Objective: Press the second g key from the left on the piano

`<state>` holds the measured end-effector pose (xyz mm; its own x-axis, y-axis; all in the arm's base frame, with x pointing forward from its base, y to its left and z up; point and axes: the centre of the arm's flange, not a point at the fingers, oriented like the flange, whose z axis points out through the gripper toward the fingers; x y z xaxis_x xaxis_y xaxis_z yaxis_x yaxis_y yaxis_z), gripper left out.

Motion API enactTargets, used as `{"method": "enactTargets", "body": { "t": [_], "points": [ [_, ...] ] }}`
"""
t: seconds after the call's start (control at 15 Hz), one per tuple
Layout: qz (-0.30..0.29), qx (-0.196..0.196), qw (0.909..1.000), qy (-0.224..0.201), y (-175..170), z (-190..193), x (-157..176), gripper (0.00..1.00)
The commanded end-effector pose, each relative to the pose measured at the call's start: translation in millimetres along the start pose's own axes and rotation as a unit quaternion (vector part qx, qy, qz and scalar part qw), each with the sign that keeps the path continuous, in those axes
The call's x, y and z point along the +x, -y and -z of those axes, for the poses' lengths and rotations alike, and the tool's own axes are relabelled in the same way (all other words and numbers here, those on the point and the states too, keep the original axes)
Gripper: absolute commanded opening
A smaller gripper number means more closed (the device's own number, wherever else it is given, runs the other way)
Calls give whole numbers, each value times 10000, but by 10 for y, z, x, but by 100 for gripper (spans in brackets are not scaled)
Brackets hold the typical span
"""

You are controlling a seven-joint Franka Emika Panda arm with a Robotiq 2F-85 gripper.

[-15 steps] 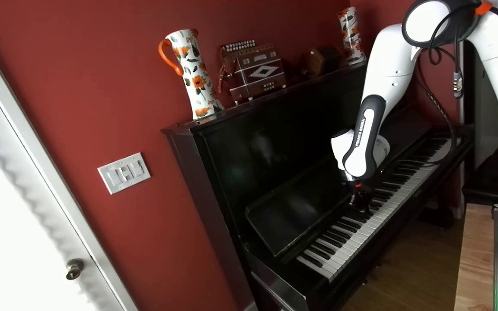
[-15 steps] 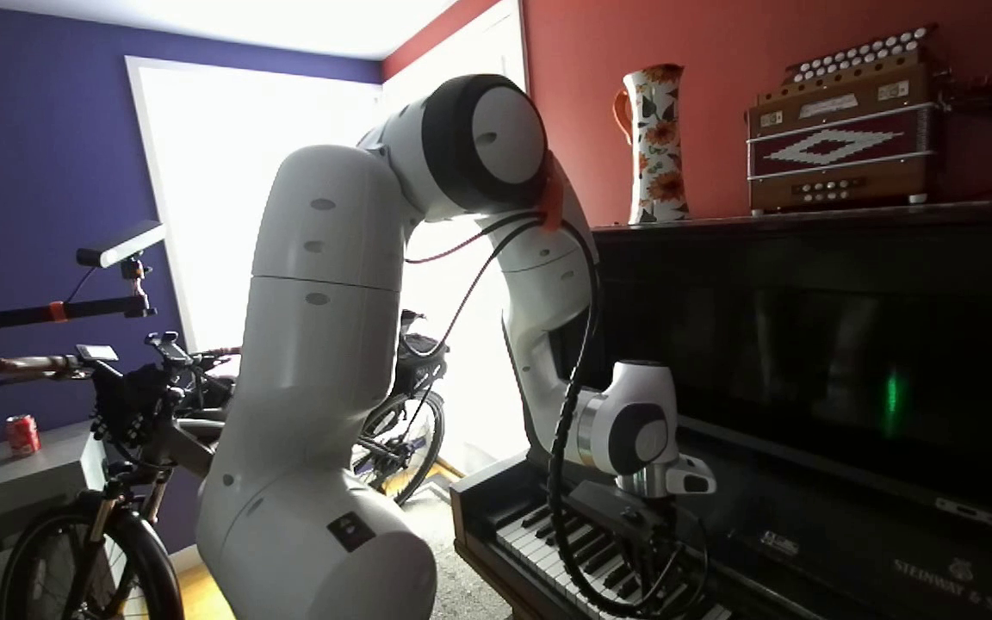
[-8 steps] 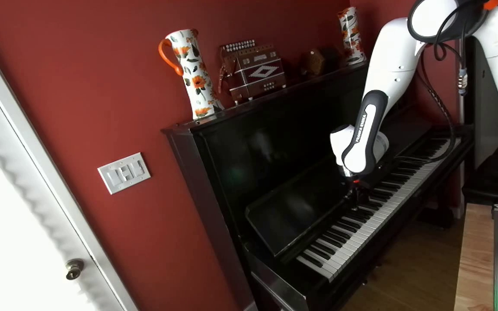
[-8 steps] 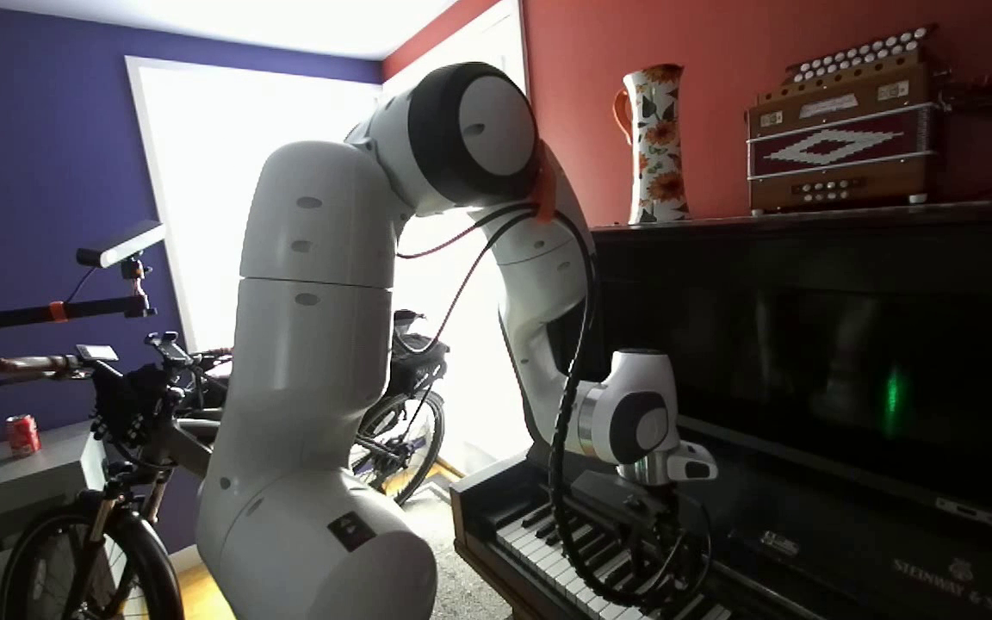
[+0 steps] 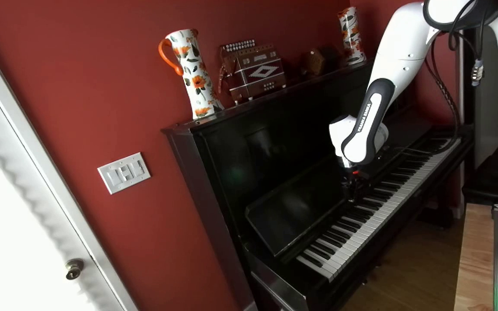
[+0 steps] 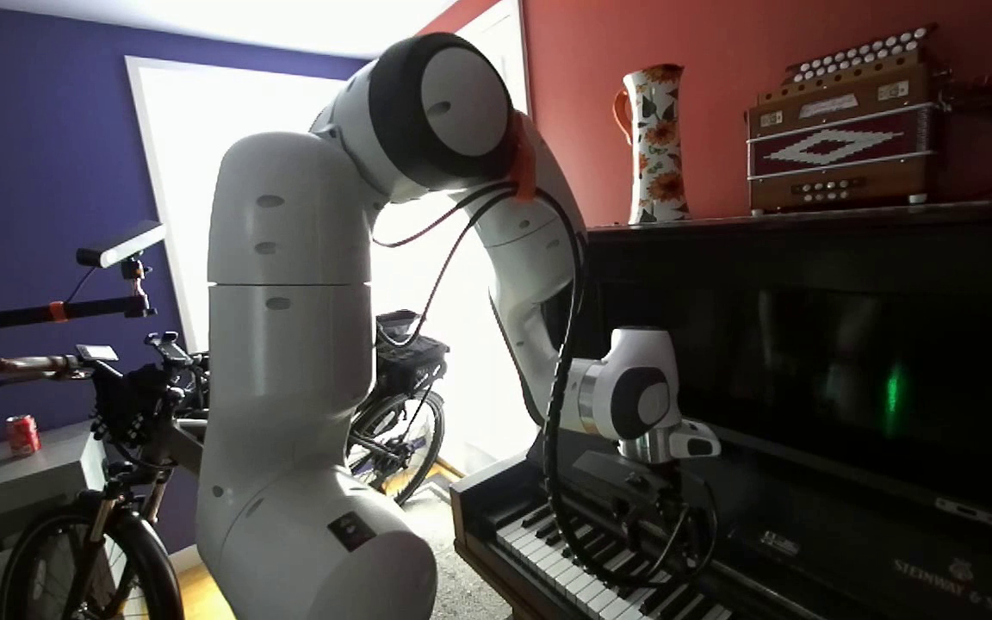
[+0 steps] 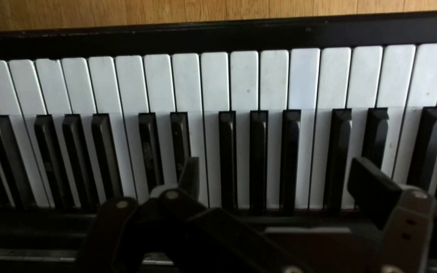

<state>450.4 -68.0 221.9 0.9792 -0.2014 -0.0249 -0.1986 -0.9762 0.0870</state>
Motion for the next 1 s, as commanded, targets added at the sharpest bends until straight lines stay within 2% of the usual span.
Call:
{"method": "enactTargets", "body": {
  "t": [0.0, 0.33, 0.93],
  "points": [
    [-81, -143, 9998, 78, -98, 288, -102, 100],
    [-79, -125, 9999, 30, -121, 611, -145, 100],
    [-49, -184, 9994, -299, -84, 1138, -204, 100]
  ]
}}
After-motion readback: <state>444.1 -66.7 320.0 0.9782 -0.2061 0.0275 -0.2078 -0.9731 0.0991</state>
